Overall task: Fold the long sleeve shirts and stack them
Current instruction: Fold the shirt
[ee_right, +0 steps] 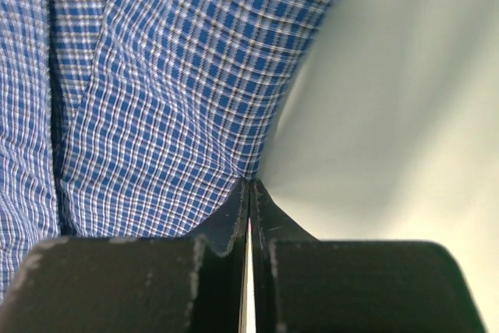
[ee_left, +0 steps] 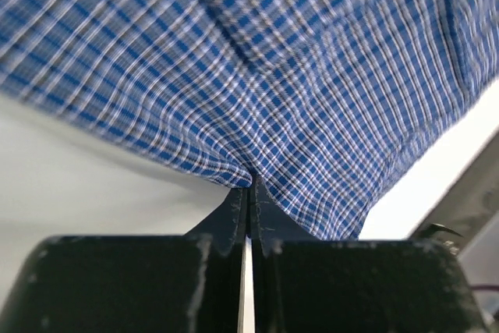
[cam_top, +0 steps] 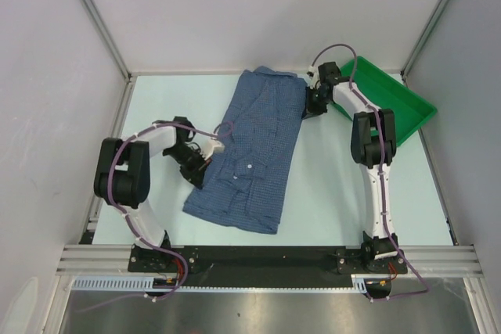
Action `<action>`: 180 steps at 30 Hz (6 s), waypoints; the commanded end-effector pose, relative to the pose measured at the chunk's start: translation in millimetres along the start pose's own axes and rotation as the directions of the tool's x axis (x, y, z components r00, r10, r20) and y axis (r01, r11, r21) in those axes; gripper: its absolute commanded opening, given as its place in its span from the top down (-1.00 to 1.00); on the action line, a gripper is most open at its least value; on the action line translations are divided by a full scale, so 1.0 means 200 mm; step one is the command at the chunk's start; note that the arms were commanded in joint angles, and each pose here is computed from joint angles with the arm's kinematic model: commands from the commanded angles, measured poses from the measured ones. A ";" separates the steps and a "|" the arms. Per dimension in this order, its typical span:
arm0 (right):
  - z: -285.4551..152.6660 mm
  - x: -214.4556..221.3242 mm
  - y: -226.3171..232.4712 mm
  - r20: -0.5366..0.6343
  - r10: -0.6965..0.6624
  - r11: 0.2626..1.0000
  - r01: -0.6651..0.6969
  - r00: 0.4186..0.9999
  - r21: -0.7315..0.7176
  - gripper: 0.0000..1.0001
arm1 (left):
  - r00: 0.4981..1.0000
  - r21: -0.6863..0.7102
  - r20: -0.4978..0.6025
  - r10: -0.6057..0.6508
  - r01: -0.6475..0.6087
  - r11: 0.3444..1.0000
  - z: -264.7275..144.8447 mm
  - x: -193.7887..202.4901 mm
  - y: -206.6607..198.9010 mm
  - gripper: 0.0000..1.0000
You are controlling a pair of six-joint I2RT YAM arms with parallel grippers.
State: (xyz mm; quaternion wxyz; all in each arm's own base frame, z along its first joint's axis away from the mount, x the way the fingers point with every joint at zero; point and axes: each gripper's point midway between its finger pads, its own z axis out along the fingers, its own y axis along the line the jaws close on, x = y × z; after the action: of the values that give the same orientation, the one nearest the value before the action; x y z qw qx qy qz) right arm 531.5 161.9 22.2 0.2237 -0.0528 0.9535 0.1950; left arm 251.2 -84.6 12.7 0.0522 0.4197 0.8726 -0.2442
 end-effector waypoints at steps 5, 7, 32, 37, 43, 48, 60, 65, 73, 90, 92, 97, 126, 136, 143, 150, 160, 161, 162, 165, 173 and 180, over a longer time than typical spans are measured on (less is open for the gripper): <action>0.06 0.26 -0.25 -0.197 -0.070 0.986 0.098 0.978 0.134 1.00 | 0.986 0.151 -0.160 0.056 -0.032 0.988 0.17 0.18 -0.37 0.98; 0.10 0.27 -0.21 -0.208 -0.096 0.985 0.122 0.973 0.119 1.00 | 0.985 0.177 -0.165 0.045 -0.016 0.984 0.19 0.19 -0.42 0.98; -0.72 0.17 0.38 0.067 -0.482 0.829 0.480 0.874 -0.288 -0.21 | 0.875 -0.097 0.365 0.318 -0.303 0.948 -0.40 -0.28 -0.47 -0.75; -1.02 0.35 0.51 0.239 -0.651 0.677 0.693 0.721 -0.248 -0.92 | 0.664 -0.373 0.459 0.590 -0.458 0.807 -0.61 -0.35 -0.60 -0.99; -1.20 0.68 0.75 0.432 -0.774 0.353 0.882 0.462 -0.312 -0.99 | 0.520 -0.369 0.427 0.740 -0.646 0.668 -0.50 -0.29 -0.78 -0.99; -1.07 1.41 0.66 0.286 -0.941 0.037 0.895 0.181 -0.445 -0.37 | 0.443 -0.206 0.192 0.876 -0.854 0.477 -0.08 0.10 -0.71 -0.64; -0.83 1.88 0.52 0.265 -0.945 -0.298 0.834 -0.191 -0.465 -0.06 | 0.227 -0.124 0.058 0.972 -0.965 0.233 0.19 0.28 -0.70 -0.51; -0.77 1.92 0.56 0.297 -0.919 -0.373 0.822 -0.261 -0.431 -0.07 | 0.239 -0.069 0.072 0.968 -0.967 0.244 0.20 0.26 -0.73 -0.53; -0.73 1.93 0.61 0.291 -0.908 -0.403 0.817 -0.300 -0.413 -0.08 | 0.178 0.012 0.071 0.981 -0.984 0.178 0.25 0.27 -0.81 -0.50; -0.75 1.95 0.66 0.325 -0.890 -0.415 0.860 -0.318 -0.296 0.51 | 0.255 -0.027 0.079 0.964 -0.966 0.257 0.24 0.26 -0.86 0.27; -0.75 1.94 0.67 0.315 -0.896 -0.402 0.871 -0.312 -0.283 0.85 | 0.250 -0.031 0.085 0.964 -0.967 0.253 0.25 0.26 -0.86 0.47; -0.78 1.90 0.72 0.331 -0.894 -0.392 0.884 -0.302 -0.254 1.00 | 0.271 -0.036 0.113 0.956 -0.960 0.277 0.22 0.25 -0.90 0.88; -0.74 0.55 0.78 0.354 -0.935 -0.016 0.998 0.005 -0.056 1.00 | 0.554 -0.235 0.297 0.777 -0.747 0.622 -0.30 -0.80 -0.40 1.00; -0.37 0.03 0.54 0.314 -0.943 0.107 0.994 0.109 -0.024 1.00 | 0.733 -0.279 0.274 0.623 -0.559 0.781 -0.26 -1.08 0.21 1.00; -0.25 0.00 0.43 0.274 -0.952 0.128 0.990 0.137 -0.051 1.00 | 0.776 -0.321 0.248 0.579 -0.498 0.805 -0.19 -1.13 0.39 1.00; -0.23 0.06 0.40 0.243 -0.960 0.120 0.988 0.141 -0.099 1.00 | 0.789 -0.322 0.241 0.565 -0.484 0.814 -0.15 -1.15 0.42 0.95; -0.34 0.06 0.28 0.129 -0.974 0.177 0.980 0.187 -0.086 -0.45 | 0.853 -0.389 0.285 0.437 -0.314 0.866 -0.32 -1.17 0.50 0.03; -0.41 0.03 0.29 0.126 -0.968 0.212 0.975 0.218 -0.059 -0.50 | 0.853 -0.396 0.316 0.415 -0.279 0.875 -0.38 -1.18 0.50 -0.16; -0.46 0.01 0.29 0.124 -0.961 0.241 0.969 0.246 -0.049 -0.57 | 0.855 -0.404 0.352 0.380 -0.227 0.886 -0.45 -1.17 0.53 -0.28; -0.62 0.02 0.32 0.124 -0.911 0.388 0.920 0.393 -0.061 -0.68 | 0.839 -0.346 0.464 0.285 -0.124 0.930 -0.63 -1.15 0.43 -0.57; -0.73 0.36 0.44 0.012 -0.393 0.824 0.358 0.920 -0.440 -0.39 | 0.851 0.037 0.513 -0.109 0.106 0.994 -0.41 -0.77 0.00 -0.61; -0.64 0.55 0.43 -0.097 -0.153 0.869 0.088 0.983 -0.486 -0.34 | 0.821 0.143 0.490 -0.292 0.254 0.957 -0.18 -0.58 -0.08 -0.56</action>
State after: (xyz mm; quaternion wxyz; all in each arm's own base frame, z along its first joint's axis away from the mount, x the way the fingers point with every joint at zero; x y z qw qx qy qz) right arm 381.5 164.3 99.1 0.1820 -0.2464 0.8866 0.3465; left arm 321.8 -147.5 87.8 0.2306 0.2622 0.8713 -0.3449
